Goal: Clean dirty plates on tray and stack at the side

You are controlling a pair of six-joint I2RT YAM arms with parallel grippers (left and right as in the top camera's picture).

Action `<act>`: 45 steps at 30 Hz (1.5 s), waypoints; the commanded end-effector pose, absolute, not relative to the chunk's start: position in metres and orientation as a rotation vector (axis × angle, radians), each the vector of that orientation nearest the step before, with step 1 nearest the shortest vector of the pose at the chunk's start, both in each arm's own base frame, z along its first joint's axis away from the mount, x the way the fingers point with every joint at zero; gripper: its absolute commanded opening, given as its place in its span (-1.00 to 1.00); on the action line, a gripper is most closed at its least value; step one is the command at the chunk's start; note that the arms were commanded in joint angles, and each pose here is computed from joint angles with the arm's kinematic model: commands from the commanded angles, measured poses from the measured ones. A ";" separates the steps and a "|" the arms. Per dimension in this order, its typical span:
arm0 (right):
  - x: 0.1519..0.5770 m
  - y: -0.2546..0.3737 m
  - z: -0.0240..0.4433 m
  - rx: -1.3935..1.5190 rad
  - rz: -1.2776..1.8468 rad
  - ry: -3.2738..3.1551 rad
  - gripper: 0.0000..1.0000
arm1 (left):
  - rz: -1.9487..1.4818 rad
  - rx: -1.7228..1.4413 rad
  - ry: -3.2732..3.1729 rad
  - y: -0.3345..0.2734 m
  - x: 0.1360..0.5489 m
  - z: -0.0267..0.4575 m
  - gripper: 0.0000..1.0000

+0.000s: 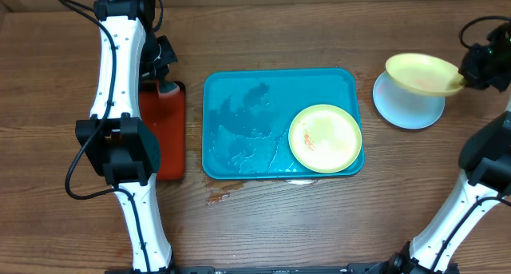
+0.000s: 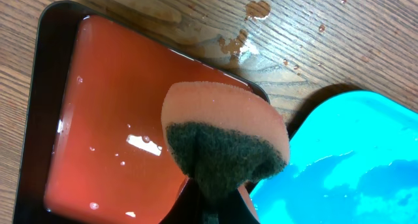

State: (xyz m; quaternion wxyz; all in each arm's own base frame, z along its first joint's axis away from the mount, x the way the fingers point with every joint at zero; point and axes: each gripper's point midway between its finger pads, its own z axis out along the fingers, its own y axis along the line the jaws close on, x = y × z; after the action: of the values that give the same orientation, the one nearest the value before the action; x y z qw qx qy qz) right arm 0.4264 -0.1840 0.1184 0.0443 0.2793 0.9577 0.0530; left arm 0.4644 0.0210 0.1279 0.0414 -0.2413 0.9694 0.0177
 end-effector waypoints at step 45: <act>0.431 0.036 0.114 -0.715 0.494 2.955 0.92 | 0.048 -0.698 2.965 0.018 0.468 0.130 -0.92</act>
State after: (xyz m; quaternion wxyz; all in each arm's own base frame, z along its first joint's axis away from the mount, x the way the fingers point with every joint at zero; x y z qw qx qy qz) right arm 0.4342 0.0147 0.1094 0.0216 -0.1383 0.9691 0.2031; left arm 0.4646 0.0210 0.1279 0.0418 -0.2413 0.9694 0.0176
